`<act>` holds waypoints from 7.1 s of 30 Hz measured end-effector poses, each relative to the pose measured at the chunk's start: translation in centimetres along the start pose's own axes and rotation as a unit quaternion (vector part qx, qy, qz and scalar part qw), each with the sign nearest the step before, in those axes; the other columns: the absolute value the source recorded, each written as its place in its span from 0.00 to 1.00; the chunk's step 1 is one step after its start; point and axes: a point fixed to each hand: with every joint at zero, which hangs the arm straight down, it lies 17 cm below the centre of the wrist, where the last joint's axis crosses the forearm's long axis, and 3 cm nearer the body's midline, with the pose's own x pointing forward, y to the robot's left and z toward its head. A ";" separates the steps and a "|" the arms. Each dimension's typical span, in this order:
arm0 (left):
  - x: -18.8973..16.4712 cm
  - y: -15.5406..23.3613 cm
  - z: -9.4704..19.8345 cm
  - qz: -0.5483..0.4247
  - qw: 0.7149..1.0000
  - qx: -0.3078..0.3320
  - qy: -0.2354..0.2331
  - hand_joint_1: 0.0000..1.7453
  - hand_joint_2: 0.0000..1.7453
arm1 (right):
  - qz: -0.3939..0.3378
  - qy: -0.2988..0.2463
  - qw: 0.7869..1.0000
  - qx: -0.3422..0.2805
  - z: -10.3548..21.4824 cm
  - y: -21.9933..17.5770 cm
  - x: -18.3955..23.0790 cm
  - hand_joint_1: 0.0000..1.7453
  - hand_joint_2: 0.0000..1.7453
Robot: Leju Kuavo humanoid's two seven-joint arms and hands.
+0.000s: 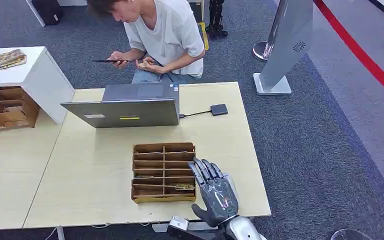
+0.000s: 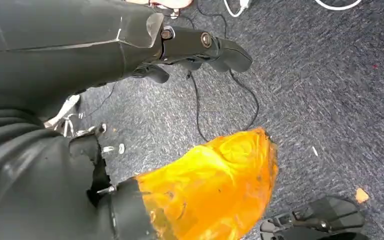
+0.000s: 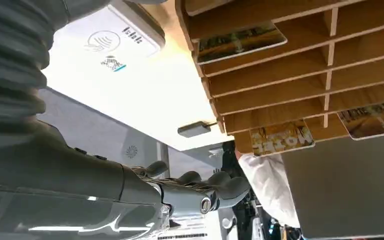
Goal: Pass the card to the sensor for recognition and then transmit it.
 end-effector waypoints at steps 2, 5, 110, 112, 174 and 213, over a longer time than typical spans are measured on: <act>0.0 0.0 0.0 0.000 1.000 0.000 0.000 0.00 0.00 | -0.001 0.001 1.000 0.004 0.0 0.2 -0.1 0.00 1.00; 0.0 0.0 0.0 -0.001 1.000 0.000 0.000 0.00 0.00 | -0.001 0.002 1.000 0.006 0.1 0.4 -0.1 0.00 1.00; 1.4 0.3 -0.3 -0.021 1.000 -0.004 -0.018 0.00 0.00 | -0.014 -0.014 0.998 0.052 -1.9 3.2 1.0 0.34 1.00; 1.4 0.3 -0.3 -0.021 1.000 -0.004 -0.019 0.00 0.00 | -0.014 -0.014 0.998 0.052 -1.9 3.2 1.0 0.34 1.00; 1.7 0.3 -0.3 -0.022 0.999 -0.002 -0.023 0.00 0.00 | -0.017 -0.033 0.999 -0.006 -2.8 0.9 1.7 1.00 1.00; 1.2 0.0 0.1 -0.025 0.999 0.005 -0.033 0.00 0.00 | 0.020 -0.116 0.947 -0.300 -2.2 -20.1 5.8 1.00 1.00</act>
